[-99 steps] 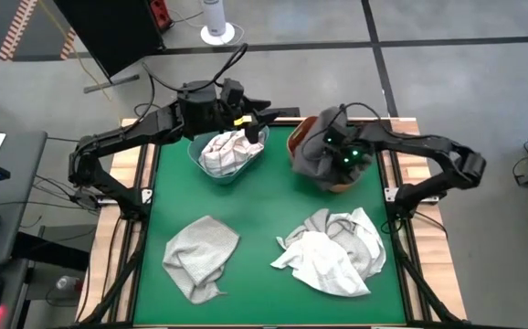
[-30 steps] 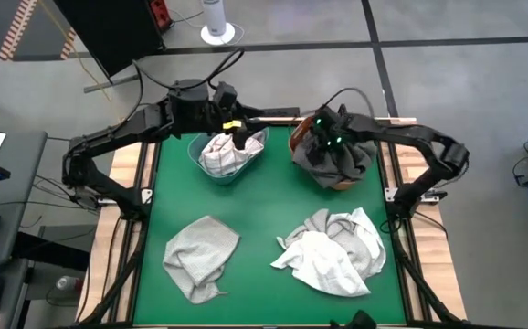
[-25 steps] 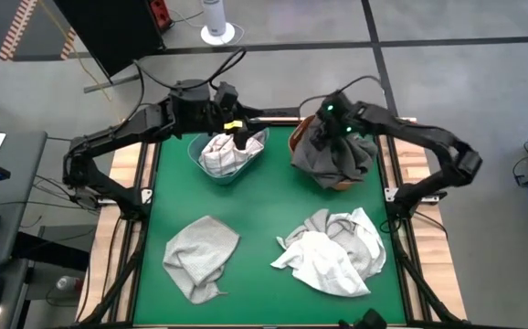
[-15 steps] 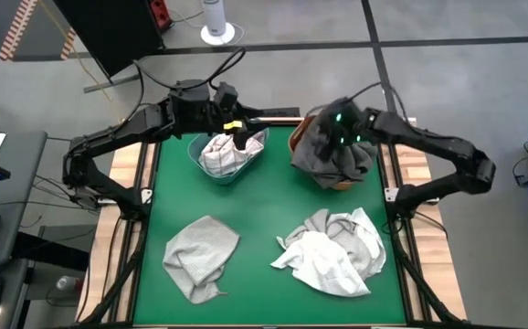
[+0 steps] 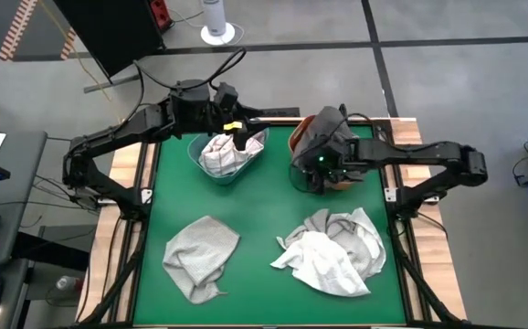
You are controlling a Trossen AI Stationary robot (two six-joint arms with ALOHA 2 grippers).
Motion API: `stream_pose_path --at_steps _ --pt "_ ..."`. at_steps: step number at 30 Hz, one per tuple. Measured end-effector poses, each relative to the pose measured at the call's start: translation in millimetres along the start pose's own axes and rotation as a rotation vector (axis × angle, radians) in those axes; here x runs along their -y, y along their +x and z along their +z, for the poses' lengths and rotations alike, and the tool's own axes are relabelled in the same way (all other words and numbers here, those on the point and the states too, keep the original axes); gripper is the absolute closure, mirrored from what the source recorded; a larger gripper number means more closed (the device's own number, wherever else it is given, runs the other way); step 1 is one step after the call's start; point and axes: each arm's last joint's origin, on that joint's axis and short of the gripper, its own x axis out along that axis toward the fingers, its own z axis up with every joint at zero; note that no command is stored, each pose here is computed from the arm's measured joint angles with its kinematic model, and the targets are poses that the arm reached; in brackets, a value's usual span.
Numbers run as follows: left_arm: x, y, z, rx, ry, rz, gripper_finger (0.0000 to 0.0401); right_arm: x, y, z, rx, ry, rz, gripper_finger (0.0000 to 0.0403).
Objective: Sort towels by color in basket
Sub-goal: Put the dark gray towel into the orange bin
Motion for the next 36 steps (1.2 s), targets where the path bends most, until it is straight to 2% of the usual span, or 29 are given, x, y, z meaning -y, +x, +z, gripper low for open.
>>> stream_pose_path --at_steps 5,9,12,15,18,22,24,28,32,36 --pt "5 -2 -2 -0.007 0.002 -0.005 0.0161 -9 37 -24 -0.124 -0.030 -0.067 0.0139" --pt "9 -12 -3 -0.004 0.007 0.058 0.0161 -16 60 -42 -0.221 -0.078 -0.172 0.0139" --pt "12 -25 4 0.048 0.017 0.096 0.0161 -14 70 -52 -0.276 -0.093 -0.233 0.0151" --pt "13 -39 10 0.084 0.039 0.099 0.0161 -7 70 -52 -0.273 -0.061 -0.240 0.0195" --pt "14 -50 13 0.094 0.056 0.099 0.0161 0 63 -51 -0.249 -0.025 -0.225 0.0268" --pt "14 -61 13 0.077 0.064 0.105 0.0161 13 43 -49 -0.184 0.048 -0.228 0.0371" --pt "13 -63 13 0.064 0.066 0.114 0.0161 24 33 -49 -0.154 0.092 -0.250 0.0374" --pt "12 -63 9 0.034 0.070 0.127 0.0161 51 13 -54 -0.090 0.280 -0.294 0.0368" --pt "11 -63 8 0.017 0.071 0.132 0.0161 76 6 -64 -0.055 0.441 -0.212 0.0372" --pt "11 -62 7 0.014 0.071 0.133 0.0161 94 23 -75 -0.097 0.562 -0.085 0.0373"
